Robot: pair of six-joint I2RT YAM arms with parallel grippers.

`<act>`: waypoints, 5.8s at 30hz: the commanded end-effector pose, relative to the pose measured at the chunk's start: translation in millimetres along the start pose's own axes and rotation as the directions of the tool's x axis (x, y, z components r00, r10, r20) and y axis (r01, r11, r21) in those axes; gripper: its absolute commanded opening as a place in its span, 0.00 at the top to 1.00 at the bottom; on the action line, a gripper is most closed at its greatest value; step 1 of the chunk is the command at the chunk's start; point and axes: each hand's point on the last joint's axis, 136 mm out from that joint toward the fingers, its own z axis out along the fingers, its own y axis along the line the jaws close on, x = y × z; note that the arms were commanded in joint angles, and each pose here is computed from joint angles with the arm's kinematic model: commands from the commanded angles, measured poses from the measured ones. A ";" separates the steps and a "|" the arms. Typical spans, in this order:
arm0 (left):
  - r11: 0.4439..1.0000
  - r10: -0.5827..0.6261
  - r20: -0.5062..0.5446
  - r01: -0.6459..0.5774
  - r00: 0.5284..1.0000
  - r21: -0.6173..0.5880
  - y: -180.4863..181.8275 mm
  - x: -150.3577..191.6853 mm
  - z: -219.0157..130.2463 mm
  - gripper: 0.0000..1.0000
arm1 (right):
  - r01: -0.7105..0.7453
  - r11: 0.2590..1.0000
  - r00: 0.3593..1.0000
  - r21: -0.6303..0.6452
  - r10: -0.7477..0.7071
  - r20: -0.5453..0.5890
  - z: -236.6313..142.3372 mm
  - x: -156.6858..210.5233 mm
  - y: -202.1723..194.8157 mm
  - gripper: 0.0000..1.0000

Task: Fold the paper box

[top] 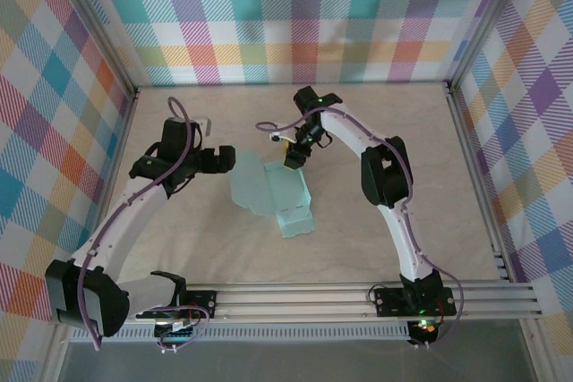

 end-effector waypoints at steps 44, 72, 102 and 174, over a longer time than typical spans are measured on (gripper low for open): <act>0.987 -0.023 0.077 0.010 0.997 0.158 -35.7 -22.0 23.8 0.00 | -0.370 0.731 0.928 0.573 0.322 0.187 -65.5 47.1 -67.6 1.00; 0.932 -0.138 -0.026 0.139 0.990 0.334 -164.8 22.8 109.0 0.00 | -0.875 -0.176 0.194 0.452 0.727 0.659 -108.7 202.9 37.3 0.99; 0.852 0.084 0.090 -0.119 0.992 0.510 -213.0 20.5 187.2 0.51 | -0.931 -0.038 0.192 0.364 0.797 0.573 -95.6 179.8 36.0 1.00; 0.755 -0.371 -0.383 0.515 0.846 0.406 -248.0 44.9 182.8 0.60 | -0.932 -0.084 0.143 0.354 0.811 0.568 -80.7 180.3 35.2 1.00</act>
